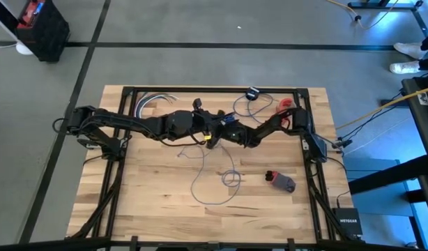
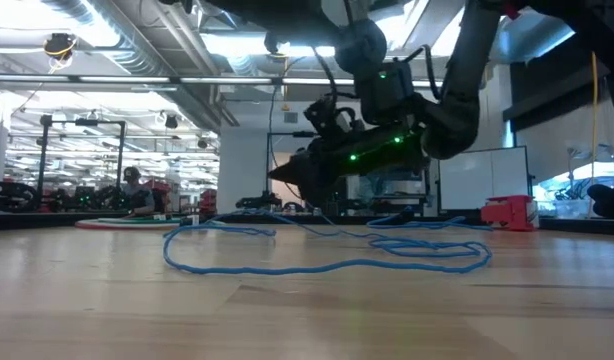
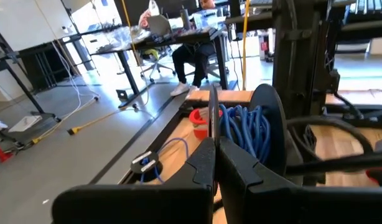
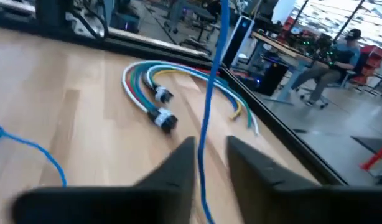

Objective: Coil cords
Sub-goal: Coil the blue wire onto the spool

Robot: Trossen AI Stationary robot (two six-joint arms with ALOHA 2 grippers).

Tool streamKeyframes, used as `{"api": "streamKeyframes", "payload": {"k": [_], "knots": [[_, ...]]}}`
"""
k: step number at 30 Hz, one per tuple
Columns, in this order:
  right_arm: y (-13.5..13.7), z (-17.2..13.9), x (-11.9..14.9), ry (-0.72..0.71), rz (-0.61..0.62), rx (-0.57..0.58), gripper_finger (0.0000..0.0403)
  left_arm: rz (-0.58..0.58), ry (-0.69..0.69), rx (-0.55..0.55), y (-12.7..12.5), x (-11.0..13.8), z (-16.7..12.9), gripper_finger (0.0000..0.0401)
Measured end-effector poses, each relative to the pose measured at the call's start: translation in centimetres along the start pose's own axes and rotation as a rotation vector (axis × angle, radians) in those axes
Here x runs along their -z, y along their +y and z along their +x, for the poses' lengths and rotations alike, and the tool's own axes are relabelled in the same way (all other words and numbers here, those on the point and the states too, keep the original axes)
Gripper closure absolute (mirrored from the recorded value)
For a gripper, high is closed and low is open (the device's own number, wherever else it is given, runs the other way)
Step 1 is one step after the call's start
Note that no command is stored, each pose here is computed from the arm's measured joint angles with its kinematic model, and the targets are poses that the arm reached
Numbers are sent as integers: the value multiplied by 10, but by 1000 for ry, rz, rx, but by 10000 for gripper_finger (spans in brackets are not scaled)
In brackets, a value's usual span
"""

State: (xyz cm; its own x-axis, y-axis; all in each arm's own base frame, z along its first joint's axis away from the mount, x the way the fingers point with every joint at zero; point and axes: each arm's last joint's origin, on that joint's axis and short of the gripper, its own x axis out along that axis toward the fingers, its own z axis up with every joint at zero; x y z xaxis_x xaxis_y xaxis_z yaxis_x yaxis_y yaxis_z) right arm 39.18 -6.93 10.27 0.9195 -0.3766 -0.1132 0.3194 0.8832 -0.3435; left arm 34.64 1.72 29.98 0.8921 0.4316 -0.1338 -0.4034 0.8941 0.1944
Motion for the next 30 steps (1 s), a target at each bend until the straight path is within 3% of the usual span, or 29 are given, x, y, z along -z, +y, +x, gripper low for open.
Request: {"api": "streamKeyframes", "payload": {"k": [3, 13, 20, 25, 30], "knots": [[-1, -13, 4, 4, -17, -15, 389, 5, 6, 0, -1, 1, 0, 401], [-29, -96, 41, 118, 52, 118, 392, 1, -13, 7, 2, -5, -5, 401], [-61, -131, 35, 15, 282, 229, 396, 106, 63, 33, -4, 2, -8, 401], [-75, -154, 30, -33, 436, 215, 395, 224, 190, 64, -6, 16, -10, 401], [-79, -170, 17, -113, 496, 153, 399, 251, 284, -93, 3, 24, -9, 401]]}}
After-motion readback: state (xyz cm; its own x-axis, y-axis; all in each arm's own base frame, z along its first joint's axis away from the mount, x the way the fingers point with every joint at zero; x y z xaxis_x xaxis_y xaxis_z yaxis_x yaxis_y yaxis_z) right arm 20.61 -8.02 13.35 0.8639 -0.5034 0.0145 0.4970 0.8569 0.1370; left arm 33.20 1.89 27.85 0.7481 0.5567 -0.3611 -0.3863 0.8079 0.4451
